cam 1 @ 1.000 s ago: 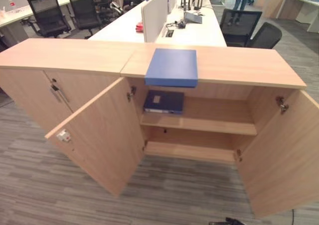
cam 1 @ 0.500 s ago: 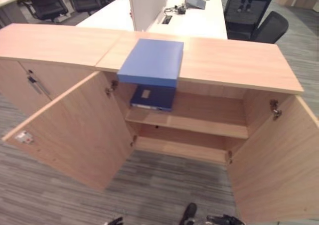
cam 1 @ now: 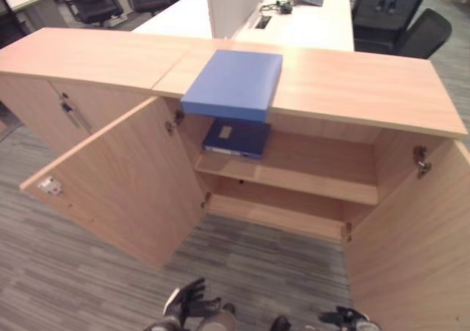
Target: Put the empty folder in the office cabinet
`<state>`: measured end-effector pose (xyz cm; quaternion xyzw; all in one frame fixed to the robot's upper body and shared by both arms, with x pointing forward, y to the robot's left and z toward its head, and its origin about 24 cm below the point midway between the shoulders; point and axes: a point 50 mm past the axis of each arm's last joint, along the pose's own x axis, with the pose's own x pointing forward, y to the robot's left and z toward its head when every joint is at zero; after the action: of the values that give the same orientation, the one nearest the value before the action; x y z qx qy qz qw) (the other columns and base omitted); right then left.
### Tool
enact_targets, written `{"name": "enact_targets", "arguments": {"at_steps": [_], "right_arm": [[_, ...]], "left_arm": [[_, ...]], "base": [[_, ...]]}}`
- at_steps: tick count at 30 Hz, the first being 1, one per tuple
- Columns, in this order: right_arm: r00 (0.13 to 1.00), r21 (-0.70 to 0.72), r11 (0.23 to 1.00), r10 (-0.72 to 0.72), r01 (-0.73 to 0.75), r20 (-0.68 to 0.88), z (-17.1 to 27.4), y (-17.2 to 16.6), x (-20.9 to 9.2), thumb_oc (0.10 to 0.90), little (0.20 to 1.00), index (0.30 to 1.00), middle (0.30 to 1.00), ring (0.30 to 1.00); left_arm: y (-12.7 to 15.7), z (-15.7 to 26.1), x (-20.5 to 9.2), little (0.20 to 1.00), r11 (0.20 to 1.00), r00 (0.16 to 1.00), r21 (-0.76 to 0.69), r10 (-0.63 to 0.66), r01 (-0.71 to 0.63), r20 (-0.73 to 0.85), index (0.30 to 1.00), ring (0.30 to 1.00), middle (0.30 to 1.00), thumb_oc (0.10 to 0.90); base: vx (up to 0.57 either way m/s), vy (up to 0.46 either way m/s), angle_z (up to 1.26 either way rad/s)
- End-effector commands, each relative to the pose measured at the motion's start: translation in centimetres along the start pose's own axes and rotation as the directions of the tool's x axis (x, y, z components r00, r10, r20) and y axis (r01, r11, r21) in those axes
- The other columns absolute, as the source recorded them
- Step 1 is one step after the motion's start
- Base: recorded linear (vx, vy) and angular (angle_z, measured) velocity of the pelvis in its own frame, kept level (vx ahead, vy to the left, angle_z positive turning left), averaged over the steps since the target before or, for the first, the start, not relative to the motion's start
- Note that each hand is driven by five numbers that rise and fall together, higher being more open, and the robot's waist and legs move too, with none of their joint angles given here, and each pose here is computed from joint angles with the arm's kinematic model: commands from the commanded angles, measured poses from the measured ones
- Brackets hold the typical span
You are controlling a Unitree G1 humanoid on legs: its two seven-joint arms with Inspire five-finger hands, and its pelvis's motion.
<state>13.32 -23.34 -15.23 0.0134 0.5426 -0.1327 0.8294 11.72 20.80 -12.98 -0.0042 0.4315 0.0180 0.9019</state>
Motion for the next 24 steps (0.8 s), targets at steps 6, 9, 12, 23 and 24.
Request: {"name": "enact_targets", "arguments": {"at_steps": [6,9,12,23,24], "right_arm": [[0.996,-0.023,0.999,-0.043,0.042,-0.083,-3.2,-1.0,-0.4,0.8,0.9,0.9,0.9,0.9],[0.993,-0.024,0.999,-0.046,0.043,-0.106,-3.9,-0.9,-0.5,0.8,0.9,0.9,0.9,0.9],[0.993,-0.019,0.999,-0.044,0.042,-0.11,-4.1,-0.8,-0.5,0.8,0.9,0.9,0.9,0.9],[0.992,-0.001,1.0,-0.028,0.028,-0.124,-4.3,0.5,-0.5,0.8,0.9,0.9,0.9,0.9],[0.991,-0.001,1.0,-0.023,0.023,-0.13,-4.5,0.8,-0.5,0.8,0.9,0.9,0.9,0.9]], "left_arm": [[1.5,3.9,-0.5,0.9,0.996,0.981,-0.071,0.063,-0.05,0.184,0.9,0.9,0.9,0.8],[1.7,4.8,-0.7,0.9,0.995,0.971,-0.074,0.077,-0.061,0.225,0.9,0.9,0.9,0.8],[2.1,5.6,-0.9,0.9,0.994,0.96,-0.071,0.095,-0.079,0.263,0.9,0.9,0.9,0.8],[4.0,10.5,-3.6,0.9,0.962,0.849,0.104,0.168,-0.252,0.501,0.9,0.9,0.9,0.8],[4.3,11.6,-4.4,0.9,0.947,0.812,0.123,0.182,-0.296,0.555,0.9,0.9,0.9,0.8]], "base": [[0.08,0.066,-0.18],[0.08,0.06,-0.05],[0.07,0.068,0.06],[0.03,0.021,0.03],[0.04,-0.028,-0.02]]}}
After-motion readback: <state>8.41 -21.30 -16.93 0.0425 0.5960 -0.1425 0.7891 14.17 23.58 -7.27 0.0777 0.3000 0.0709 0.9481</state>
